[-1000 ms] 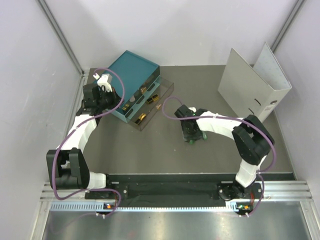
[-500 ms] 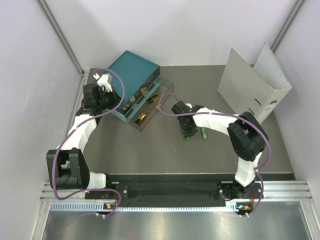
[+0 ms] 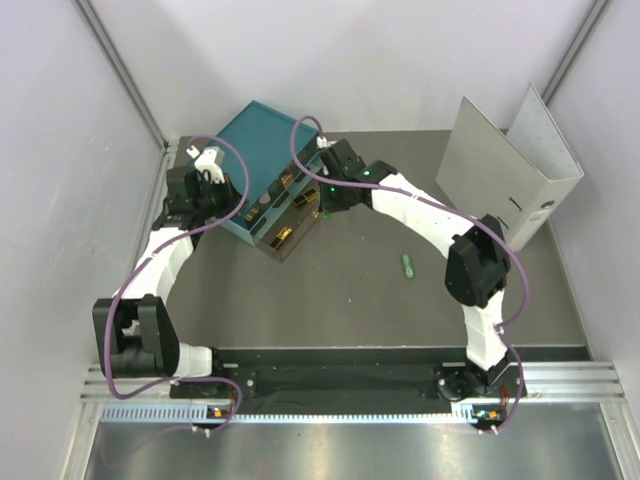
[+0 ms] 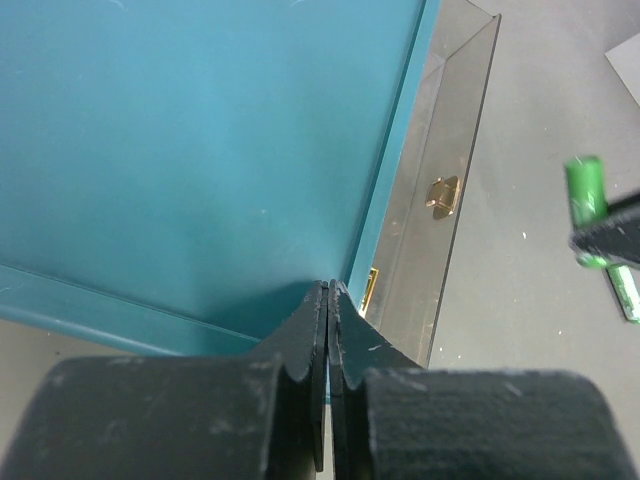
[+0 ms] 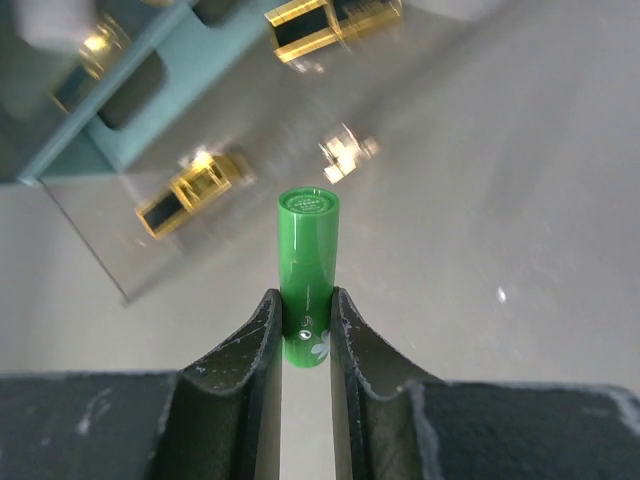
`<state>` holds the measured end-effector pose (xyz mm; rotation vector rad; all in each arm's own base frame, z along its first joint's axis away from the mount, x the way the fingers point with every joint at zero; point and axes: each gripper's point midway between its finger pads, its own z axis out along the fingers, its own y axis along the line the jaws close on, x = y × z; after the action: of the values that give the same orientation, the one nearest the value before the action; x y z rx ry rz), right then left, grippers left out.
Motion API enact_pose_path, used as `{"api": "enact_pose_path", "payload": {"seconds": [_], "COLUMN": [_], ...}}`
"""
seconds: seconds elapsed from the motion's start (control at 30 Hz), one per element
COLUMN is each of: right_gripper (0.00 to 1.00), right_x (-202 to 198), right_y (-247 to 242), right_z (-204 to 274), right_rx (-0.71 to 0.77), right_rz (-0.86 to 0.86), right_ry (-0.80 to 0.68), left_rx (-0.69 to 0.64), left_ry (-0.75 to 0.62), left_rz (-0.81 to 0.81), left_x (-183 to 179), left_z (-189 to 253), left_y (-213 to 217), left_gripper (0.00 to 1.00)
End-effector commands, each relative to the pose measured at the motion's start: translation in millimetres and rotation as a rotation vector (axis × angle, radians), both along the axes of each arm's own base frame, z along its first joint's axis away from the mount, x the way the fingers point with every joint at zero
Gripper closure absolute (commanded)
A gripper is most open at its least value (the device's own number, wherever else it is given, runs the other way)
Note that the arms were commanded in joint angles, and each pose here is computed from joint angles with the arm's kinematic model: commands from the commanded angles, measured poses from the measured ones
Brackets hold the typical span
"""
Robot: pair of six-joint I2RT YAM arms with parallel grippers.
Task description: Organize the makeup
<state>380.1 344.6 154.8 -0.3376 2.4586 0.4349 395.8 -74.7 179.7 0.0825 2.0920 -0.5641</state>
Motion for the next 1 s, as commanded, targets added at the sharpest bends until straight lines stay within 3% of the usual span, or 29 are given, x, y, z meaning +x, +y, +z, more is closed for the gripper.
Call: {"api": "enact_pose_path", "payload": {"seconds": [0.0,0.4,0.57,0.63,0.83,0.97], "right_gripper": [0.93,0.86,0.76,0.66,0.51,0.49], "right_x": [22.0,68.4,77.5,76.7,72.5,70.7], "right_y": [25.0,53.2,56.9,61.1,71.5,70.0], "right_z": [4.1,-6.9,-6.7,-5.3,-3.7,3.5], "right_rx": [0.036,0.189,0.235,0.254,0.299,0.304], "right_rz": [0.054,0.026,0.006,0.019,0.065,0.07], "right_ry": [-0.007,0.033,0.043,0.049,0.066,0.054], "left_rx": [-0.01,-0.007,-0.006,-0.006,-0.001,-0.002], "left_ry": [0.515,0.511,0.518,0.519,0.514,0.517], "left_rz": [-0.026,-0.017,-0.018,-0.022,-0.025,-0.024], "left_x": [-87.5,-86.2,-84.2,-82.5,-79.2,-80.0], "left_z": [-99.9,-95.0,-96.6,-95.7,-92.7,-93.1], "left_y": [-8.9,-7.6,-7.3,-7.9,-7.5,-7.5], "left_gripper": [1.0,1.0,1.0,1.0,1.0,1.0]}}
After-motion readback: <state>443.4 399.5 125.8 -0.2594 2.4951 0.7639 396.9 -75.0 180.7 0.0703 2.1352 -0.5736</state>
